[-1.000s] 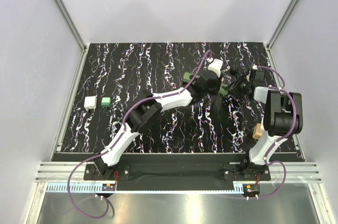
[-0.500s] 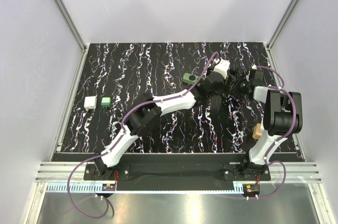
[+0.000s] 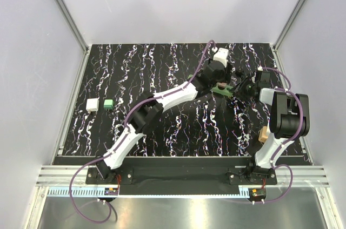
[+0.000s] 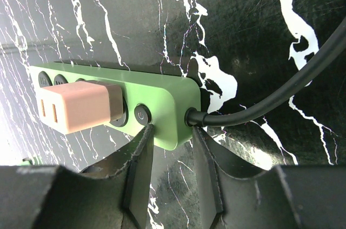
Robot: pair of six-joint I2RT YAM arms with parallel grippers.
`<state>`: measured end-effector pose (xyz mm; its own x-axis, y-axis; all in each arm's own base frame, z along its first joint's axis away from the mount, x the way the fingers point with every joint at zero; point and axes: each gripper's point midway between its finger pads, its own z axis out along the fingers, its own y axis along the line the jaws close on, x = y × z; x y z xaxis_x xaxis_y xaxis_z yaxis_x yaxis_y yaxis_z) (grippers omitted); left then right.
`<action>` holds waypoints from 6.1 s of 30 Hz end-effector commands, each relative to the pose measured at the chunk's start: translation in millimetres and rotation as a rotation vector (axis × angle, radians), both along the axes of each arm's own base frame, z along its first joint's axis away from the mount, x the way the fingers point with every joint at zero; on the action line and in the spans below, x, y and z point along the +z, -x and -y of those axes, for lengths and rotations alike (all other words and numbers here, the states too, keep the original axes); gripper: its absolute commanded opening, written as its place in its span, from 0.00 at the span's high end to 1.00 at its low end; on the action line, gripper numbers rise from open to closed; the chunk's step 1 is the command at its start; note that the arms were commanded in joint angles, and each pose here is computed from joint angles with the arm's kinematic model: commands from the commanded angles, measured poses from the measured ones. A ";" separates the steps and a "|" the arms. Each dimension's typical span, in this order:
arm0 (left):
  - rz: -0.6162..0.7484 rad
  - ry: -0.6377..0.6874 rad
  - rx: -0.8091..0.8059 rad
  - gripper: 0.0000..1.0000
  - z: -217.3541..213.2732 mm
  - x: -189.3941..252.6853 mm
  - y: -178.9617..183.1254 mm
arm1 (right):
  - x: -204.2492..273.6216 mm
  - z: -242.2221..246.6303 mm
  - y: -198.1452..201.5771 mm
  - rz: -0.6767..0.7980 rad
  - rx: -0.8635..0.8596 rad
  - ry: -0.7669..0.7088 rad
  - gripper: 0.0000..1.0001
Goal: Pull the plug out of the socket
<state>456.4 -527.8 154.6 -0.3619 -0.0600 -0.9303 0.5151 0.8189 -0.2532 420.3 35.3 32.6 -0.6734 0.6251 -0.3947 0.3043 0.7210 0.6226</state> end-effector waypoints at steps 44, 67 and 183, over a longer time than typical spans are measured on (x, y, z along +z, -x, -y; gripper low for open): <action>-0.017 0.179 0.036 1.00 -11.4 47.6 13.0 | 39.0 -15.9 3.0 0.118 0.022 -0.101 0.30; -0.083 0.275 -0.006 1.00 -21.6 69.4 21.5 | 65.4 -18.8 7.1 0.323 0.061 -0.380 0.43; -0.754 -0.424 0.460 1.00 -443.9 -68.4 169.4 | -3.6 4.9 -2.4 0.066 -0.047 -0.038 1.00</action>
